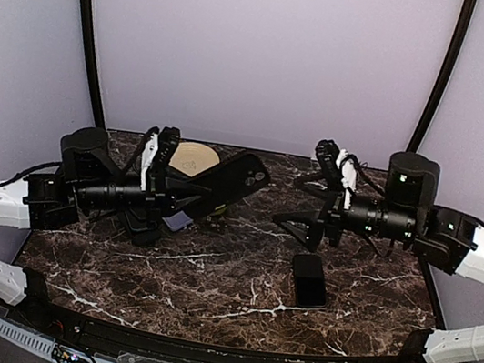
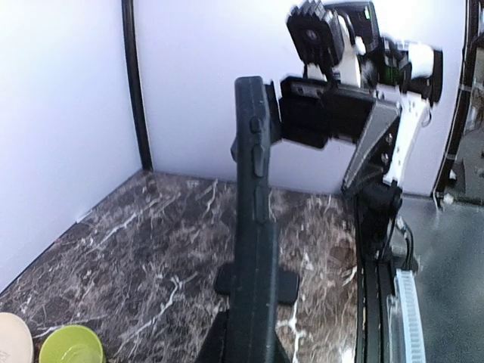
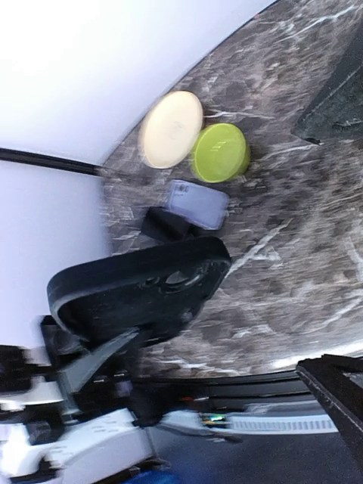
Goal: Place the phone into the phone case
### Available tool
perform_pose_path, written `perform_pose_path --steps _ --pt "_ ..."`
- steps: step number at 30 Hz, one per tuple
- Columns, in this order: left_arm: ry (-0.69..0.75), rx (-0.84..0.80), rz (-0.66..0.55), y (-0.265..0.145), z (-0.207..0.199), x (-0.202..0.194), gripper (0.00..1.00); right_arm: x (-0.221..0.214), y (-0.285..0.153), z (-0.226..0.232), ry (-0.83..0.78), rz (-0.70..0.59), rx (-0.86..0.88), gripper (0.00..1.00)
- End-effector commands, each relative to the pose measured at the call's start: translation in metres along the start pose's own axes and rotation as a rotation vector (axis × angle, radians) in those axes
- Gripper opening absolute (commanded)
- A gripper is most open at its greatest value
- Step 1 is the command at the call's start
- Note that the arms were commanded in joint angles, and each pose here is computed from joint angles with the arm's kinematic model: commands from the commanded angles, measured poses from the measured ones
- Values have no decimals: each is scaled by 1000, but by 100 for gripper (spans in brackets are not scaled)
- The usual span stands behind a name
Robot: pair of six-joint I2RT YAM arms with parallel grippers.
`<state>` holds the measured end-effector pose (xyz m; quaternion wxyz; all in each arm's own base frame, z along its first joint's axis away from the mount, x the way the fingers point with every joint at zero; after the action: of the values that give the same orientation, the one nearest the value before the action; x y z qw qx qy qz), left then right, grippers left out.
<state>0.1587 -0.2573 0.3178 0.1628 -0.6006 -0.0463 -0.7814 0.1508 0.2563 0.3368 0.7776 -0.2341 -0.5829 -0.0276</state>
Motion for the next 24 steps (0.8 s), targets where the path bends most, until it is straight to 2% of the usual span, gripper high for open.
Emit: perform_pose_path --steps 1,3,7,10,14,15,16,17,18,19,20,21,23,24 --pt "-137 105 -468 -10 12 45 0 50 -11 23 128 -547 317 95" --pt "-161 80 -480 -2 9 43 0 54 -5 23 188 -597 364 90" --pt "-174 48 -482 9 5 40 0 55 12 22 240 -590 405 82" --pt "-196 25 -475 15 3 37 0 58 26 24 246 -539 445 57" --pt "-225 3 -466 18 -1 31 0 62 37 25 256 -492 459 9" --pt "-231 5 -462 19 -1 30 0 62 39 24 257 -471 455 0" --pt "-247 5 -445 20 -1 27 0 62 40 22 264 -447 441 0" --pt "-257 18 -430 20 0 25 5 61 40 19 268 -425 423 0" --pt "-279 36 -381 21 1 19 14 58 40 14 277 -380 392 0" --pt "-287 48 -344 22 1 15 39 58 39 9 284 -364 364 0" --pt "-306 78 -270 23 3 8 51 55 38 1 303 -319 324 0" --pt "-299 95 -223 23 3 3 68 52 37 -8 320 -274 283 0" --pt "-299 156 -81 19 6 -10 82 38 37 -26 369 -137 201 0" --pt "-312 197 13 14 10 -18 85 23 38 -34 417 -33 151 0"
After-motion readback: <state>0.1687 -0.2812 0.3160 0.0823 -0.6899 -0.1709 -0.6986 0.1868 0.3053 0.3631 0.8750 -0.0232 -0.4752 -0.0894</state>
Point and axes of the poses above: each gripper's point midway between its finger pads, its own y axis out along the fingers, its own z axis along the line the jaws close on, x = y × z, the point moved 8 cm from there along -y, back along the fingers, and after that the axes turned 15 degrees about y, right-handed, at the moved point
